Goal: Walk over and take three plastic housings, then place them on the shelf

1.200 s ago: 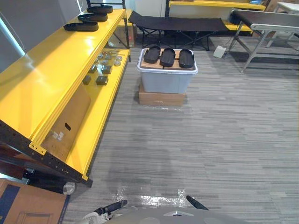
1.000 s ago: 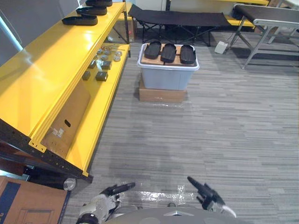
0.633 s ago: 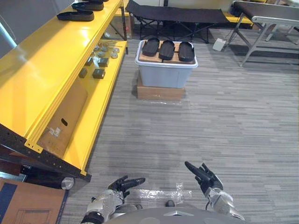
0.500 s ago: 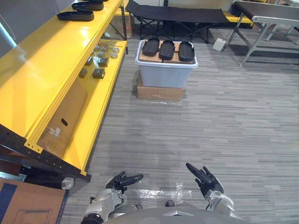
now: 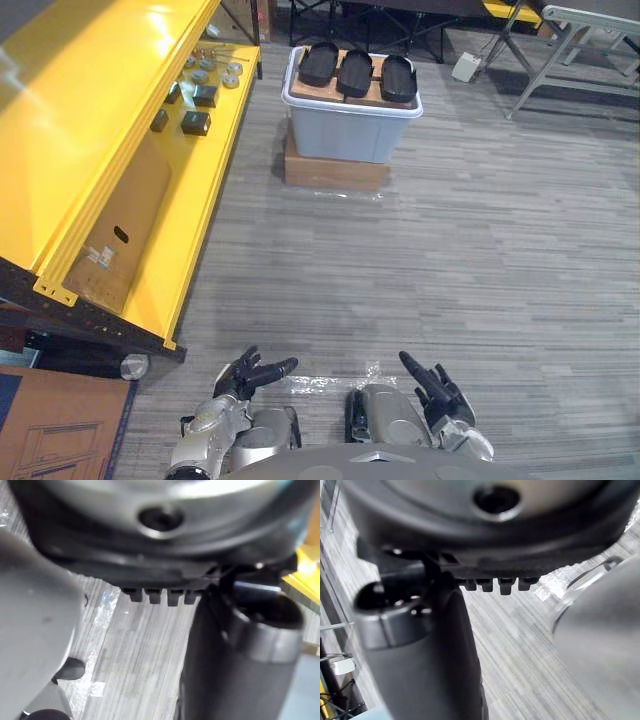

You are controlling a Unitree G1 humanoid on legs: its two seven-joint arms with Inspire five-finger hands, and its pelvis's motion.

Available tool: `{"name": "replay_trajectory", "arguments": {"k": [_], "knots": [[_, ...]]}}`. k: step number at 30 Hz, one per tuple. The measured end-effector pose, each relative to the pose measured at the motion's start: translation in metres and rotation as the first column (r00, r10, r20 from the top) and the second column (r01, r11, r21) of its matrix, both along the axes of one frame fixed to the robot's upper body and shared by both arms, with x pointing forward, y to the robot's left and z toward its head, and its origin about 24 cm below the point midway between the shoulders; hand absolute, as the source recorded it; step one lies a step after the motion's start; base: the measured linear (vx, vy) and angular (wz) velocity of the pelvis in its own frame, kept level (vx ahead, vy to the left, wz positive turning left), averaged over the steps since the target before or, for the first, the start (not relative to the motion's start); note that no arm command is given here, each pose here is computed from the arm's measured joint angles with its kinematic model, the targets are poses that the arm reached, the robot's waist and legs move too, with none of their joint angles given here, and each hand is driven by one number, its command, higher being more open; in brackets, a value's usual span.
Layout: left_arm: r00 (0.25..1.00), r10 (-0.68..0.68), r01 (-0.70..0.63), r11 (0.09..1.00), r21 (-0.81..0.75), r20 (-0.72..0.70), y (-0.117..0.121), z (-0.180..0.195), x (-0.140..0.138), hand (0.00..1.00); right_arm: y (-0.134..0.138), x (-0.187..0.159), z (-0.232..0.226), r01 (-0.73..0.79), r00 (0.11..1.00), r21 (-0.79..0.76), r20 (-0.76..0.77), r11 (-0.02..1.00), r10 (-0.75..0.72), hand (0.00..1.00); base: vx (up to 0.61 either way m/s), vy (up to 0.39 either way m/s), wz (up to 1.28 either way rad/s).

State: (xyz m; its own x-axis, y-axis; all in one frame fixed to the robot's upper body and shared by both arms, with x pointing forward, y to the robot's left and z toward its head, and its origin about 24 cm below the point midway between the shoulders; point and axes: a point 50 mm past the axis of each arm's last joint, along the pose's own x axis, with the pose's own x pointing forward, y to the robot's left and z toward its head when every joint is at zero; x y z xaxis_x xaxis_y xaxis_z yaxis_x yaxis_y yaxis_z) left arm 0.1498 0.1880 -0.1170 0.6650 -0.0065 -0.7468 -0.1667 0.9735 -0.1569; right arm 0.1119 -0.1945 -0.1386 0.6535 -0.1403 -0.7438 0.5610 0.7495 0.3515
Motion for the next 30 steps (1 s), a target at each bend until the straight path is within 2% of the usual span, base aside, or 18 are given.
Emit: {"name": "replay_trajectory", "arguments": {"k": [5, 12, 15, 19, 21, 24, 30], "knots": [[1.000, -0.021, 0.021, 1.000, -0.003, -0.010, -0.008, -0.002, -0.003, 1.00, -0.002, -0.010, 0.001, -0.051, 0.999, -0.057, -0.017, 0.997, 0.050, 1.00, 0.29, -0.153, 0.03], [0.998, 0.060, -0.061, 0.997, -0.050, -0.022, -0.011, -0.004, -0.012, 1.00, -0.016, 0.003, 0.015, -0.140, 0.989, -0.152, 0.026, 0.978, 0.146, 1.00, 0.39, -0.190, -0.05], [0.994, 0.103, -0.098, 0.990, -0.106, 0.040, -0.009, 0.004, -0.007, 1.00, -0.024, 0.012, 0.019, -0.181, 0.981, -0.202, 0.025, 0.962, 0.190, 1.00, 0.32, -0.041, -0.21], [0.985, 0.105, -0.086, 0.986, -0.141, 0.137, -0.017, 0.015, 0.000, 1.00, -0.028, 0.032, 0.026, -0.207, 0.972, -0.242, 0.055, 0.948, 0.227, 1.00, 0.32, 0.146, -0.76], [0.983, 0.116, -0.093, 0.983, -0.156, 0.142, -0.019, 0.015, -0.002, 1.00, -0.030, 0.034, 0.026, -0.226, 0.968, -0.254, 0.048, 0.940, 0.246, 1.00, 0.35, 0.257, -0.86], [0.979, 0.136, -0.116, 0.984, -0.137, 0.149, -0.009, 0.016, -0.002, 1.00, -0.020, 0.027, 0.018, -0.286, 0.955, -0.221, 0.014, 0.932, 0.297, 1.00, 0.37, 0.267, -0.38], [0.995, 0.090, -0.082, 0.985, -0.155, 0.042, 0.001, 0.005, -0.005, 1.00, -0.011, 0.014, 0.006, -0.296, 0.955, -0.162, -0.038, 0.941, 0.294, 1.00, 0.37, 0.158, 0.06]]}}
